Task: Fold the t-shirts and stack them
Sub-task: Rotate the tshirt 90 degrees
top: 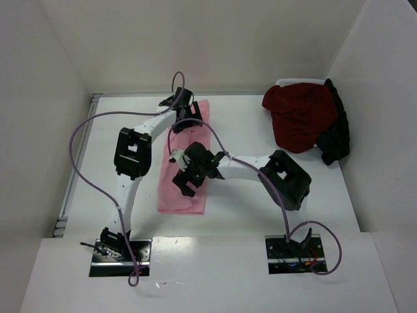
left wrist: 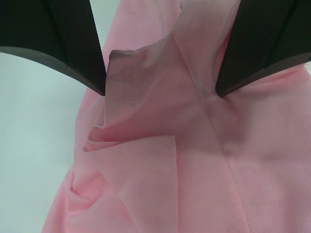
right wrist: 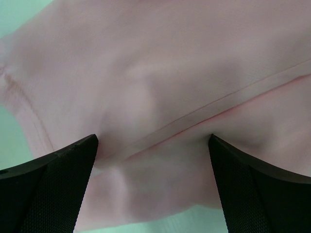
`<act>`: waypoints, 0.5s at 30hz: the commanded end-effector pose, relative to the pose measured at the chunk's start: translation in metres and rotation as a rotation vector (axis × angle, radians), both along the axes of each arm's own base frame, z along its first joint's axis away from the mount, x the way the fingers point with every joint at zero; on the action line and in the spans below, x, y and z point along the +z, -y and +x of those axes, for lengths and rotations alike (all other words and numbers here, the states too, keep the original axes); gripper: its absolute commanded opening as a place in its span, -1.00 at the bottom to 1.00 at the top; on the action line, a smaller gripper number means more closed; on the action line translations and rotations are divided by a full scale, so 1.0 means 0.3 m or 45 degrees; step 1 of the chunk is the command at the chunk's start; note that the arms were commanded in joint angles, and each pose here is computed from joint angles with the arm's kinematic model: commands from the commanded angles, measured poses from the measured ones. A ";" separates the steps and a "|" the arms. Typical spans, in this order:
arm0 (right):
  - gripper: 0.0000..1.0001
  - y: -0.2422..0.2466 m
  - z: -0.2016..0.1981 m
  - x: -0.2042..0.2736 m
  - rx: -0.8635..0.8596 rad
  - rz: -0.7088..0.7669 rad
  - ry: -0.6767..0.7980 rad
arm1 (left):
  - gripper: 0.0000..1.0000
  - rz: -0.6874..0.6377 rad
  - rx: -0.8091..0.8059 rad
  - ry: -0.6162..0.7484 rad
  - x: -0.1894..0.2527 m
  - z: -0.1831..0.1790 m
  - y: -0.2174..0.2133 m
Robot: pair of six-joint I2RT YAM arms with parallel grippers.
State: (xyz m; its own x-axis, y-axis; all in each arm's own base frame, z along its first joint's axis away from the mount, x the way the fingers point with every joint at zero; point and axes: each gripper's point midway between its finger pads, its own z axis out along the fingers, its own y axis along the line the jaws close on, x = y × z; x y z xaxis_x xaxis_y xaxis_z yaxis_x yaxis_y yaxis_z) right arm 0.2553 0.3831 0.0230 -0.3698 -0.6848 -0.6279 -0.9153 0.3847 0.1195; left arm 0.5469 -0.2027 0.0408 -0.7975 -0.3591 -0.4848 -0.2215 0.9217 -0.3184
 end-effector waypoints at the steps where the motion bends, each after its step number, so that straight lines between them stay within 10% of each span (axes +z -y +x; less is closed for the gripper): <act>1: 1.00 0.016 -0.122 -0.024 -0.007 0.005 -0.182 | 1.00 -0.019 -0.089 -0.094 -0.048 -0.045 0.033; 15: 1.00 0.045 -0.124 0.154 -0.122 0.080 -0.080 | 1.00 0.077 -0.181 0.188 0.283 0.107 -0.035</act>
